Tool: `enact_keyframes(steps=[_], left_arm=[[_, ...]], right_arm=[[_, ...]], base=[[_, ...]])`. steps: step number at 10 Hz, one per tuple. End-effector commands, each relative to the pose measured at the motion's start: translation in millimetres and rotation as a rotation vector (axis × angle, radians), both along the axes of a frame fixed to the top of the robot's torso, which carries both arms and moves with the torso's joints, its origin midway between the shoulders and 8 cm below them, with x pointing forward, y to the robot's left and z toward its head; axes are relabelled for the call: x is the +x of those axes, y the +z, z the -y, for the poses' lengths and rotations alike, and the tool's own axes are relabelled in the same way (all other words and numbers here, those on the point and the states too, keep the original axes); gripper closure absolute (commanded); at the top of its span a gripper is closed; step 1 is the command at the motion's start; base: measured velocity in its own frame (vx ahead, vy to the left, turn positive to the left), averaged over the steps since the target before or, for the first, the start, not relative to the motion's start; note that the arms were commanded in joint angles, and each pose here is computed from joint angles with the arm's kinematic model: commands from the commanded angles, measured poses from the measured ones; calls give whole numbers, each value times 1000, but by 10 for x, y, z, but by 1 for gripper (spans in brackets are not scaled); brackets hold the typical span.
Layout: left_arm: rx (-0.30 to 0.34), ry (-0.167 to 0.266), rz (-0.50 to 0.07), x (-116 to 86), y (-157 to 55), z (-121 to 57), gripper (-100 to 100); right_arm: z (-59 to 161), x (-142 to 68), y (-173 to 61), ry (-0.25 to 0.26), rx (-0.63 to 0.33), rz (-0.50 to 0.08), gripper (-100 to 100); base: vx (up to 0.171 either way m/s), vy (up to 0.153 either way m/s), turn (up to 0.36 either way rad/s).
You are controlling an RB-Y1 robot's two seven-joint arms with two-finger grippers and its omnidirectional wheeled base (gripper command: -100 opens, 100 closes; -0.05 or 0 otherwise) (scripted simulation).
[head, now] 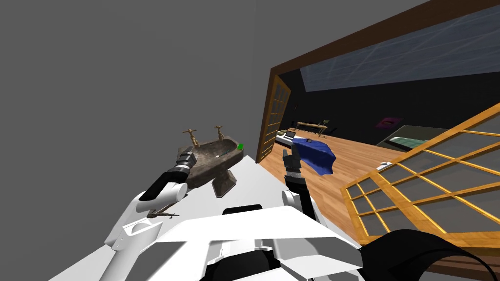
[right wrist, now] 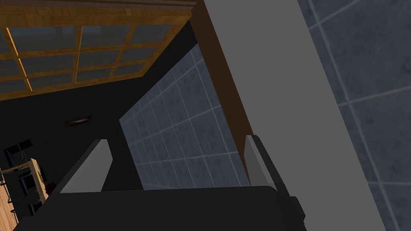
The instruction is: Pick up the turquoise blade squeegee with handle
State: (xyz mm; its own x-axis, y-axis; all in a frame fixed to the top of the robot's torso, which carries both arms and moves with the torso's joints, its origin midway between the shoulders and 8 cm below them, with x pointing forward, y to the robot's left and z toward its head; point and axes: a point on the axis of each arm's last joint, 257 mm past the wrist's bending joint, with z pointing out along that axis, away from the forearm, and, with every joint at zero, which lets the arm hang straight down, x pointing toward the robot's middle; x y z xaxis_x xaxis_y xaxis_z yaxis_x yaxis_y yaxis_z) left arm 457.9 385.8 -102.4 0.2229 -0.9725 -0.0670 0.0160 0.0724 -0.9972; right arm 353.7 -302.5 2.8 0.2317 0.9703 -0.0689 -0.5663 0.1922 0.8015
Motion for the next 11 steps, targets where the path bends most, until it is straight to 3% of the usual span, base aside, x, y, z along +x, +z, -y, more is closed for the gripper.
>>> enact_keyframes(steps=[1, 6, 11], left_arm=[[-21, 7, -29, 27, -96, -63, -100], [-129, 26, -130, 114, -402, -173, -100], [-233, 25, -220, 191, -678, -166, -100]], right_arm=[[0, 0, 0, 0, 0, 0, 0], [0, 0, 0, 0, 0, 0, 0], [0, 0, 0, 0, 0, 0, 0]], base=[[47, -93, 58], [48, -90, 74], [70, -100, 92]])
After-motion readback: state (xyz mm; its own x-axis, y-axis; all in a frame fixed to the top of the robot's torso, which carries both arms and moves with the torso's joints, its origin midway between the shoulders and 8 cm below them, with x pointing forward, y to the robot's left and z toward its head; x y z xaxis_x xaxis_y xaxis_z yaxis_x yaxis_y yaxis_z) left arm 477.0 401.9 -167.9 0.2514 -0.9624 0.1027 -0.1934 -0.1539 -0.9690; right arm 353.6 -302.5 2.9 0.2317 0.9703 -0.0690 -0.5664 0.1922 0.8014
